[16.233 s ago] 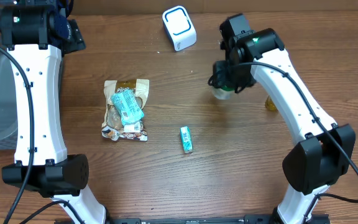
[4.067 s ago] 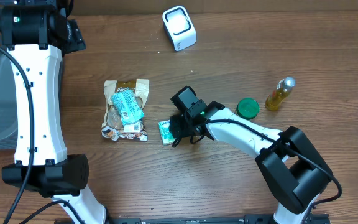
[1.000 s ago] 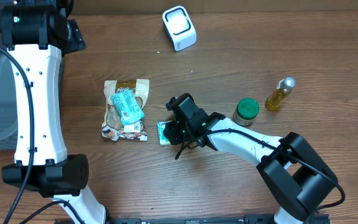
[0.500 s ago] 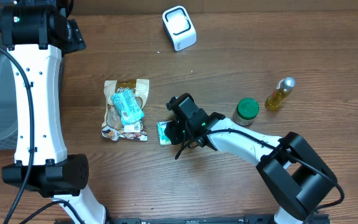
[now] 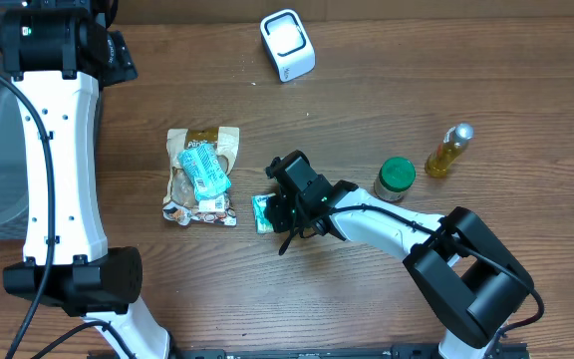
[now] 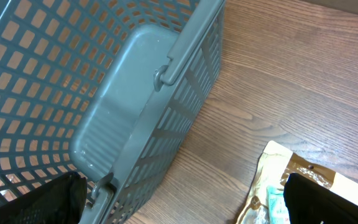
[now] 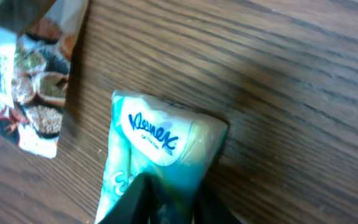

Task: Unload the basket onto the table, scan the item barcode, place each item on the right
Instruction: 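Close the right gripper on the Kleenex pack's end, then lift the Kleenex pack and carry it up toward the white scanner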

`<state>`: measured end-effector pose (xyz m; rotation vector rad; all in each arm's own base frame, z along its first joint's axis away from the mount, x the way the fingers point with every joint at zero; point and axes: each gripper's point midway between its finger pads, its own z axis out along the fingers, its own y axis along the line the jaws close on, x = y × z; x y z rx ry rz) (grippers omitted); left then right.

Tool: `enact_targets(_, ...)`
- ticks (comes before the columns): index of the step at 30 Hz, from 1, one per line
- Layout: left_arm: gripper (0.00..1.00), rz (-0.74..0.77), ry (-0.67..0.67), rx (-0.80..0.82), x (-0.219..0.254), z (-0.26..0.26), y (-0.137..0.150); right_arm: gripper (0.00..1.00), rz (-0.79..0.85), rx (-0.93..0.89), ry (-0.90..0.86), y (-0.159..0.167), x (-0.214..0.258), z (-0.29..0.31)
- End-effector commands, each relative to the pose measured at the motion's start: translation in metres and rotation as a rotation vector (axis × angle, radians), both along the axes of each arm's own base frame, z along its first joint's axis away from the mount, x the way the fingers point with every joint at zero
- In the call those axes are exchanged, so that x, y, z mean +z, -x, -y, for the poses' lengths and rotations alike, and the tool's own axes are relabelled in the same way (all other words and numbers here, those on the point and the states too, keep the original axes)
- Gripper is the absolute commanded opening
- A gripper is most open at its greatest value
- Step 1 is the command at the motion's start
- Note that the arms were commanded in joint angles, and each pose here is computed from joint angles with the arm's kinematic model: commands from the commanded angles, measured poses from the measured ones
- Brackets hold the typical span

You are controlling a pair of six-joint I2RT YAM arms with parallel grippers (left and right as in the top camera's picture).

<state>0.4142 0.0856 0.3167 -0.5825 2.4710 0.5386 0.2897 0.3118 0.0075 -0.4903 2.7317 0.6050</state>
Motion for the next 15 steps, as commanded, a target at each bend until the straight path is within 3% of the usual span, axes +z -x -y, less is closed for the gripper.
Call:
enact_targets(1,1.0,0.018,-0.004,-0.017,0.008,0.001,0.0,0.06,-0.024,-0.01,0.042,0.004,-0.016,0.008)
enact_targets(9,0.99,0.018,-0.004,-0.017,0.008,0.001,0.0,0.04,-0.036,-0.005,0.039,0.006,-0.014,0.008)
enact_targets(15,0.99,0.018,-0.004,-0.017,0.008,0.001,0.0,0.04,-0.001,-0.001,0.021,0.001,0.018,0.005)
